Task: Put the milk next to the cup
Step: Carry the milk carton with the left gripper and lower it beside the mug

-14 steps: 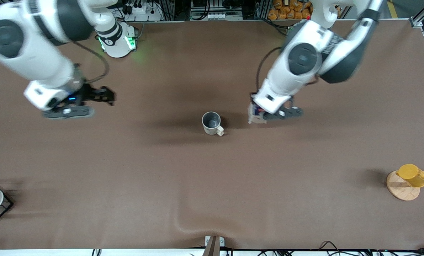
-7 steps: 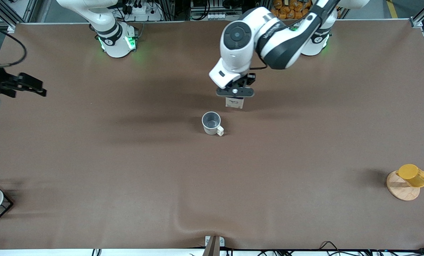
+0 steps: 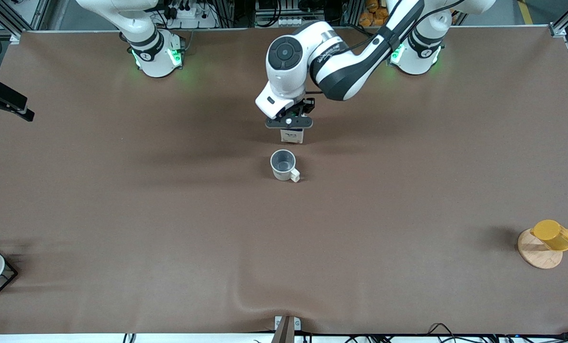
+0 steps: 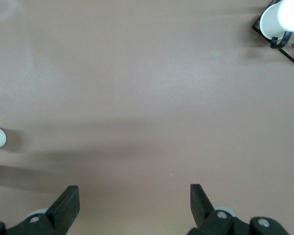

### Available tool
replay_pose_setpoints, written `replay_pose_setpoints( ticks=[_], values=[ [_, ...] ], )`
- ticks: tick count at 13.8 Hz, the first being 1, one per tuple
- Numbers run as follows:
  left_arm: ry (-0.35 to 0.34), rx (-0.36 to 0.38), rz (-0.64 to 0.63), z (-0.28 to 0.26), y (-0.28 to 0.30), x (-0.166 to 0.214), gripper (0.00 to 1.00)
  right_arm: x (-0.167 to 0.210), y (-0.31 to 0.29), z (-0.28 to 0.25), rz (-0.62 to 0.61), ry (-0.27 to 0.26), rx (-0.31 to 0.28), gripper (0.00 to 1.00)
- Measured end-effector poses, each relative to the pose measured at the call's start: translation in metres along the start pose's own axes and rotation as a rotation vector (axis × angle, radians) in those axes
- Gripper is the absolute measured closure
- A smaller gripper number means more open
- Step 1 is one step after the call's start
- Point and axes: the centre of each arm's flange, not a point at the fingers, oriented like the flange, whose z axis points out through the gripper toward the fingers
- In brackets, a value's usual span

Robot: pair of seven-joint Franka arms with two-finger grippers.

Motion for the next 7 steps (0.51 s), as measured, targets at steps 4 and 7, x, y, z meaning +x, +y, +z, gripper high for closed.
replay_pose_setpoints(
  ticks=[4,7],
  values=[
    [0.021,0.018,-0.001,0.01,0.001,0.016,0.49,-0.003,0.001,-0.016,0.001,0.021,-0.021,0.0],
    [0.03,-0.006,-0.012,0.016,0.004,0.022,0.49,-0.003,0.0,-0.018,0.0,0.026,-0.021,0.0]
  ],
)
